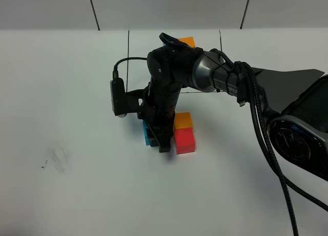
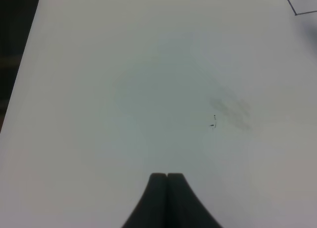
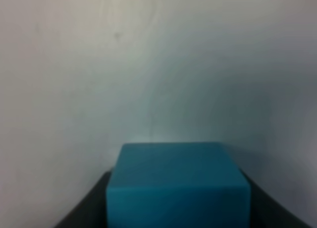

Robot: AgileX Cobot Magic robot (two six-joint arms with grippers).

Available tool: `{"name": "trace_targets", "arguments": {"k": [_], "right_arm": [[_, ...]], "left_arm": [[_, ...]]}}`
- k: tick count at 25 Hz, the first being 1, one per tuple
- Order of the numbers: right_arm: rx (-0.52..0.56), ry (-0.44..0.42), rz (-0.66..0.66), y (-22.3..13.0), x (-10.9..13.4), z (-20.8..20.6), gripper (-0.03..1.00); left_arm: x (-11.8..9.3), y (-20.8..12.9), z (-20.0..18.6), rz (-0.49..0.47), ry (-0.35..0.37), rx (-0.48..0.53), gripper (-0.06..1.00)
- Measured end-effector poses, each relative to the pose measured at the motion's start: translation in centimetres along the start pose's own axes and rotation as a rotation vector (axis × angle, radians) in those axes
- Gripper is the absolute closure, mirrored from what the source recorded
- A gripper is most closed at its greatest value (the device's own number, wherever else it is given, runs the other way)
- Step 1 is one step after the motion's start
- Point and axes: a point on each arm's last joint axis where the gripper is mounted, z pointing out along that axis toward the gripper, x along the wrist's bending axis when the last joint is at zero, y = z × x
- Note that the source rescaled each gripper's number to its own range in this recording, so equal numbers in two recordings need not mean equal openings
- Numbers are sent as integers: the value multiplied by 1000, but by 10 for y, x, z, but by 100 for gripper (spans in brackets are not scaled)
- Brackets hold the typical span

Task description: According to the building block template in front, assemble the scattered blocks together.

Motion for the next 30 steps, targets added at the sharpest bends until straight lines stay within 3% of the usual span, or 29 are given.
{"name": "trace_targets", "arguments": {"k": [30], "right_arm": [[10,26,58,-14,-8,4,53]], "left_arm": [[0,0,0,0,0,0,94]]}}
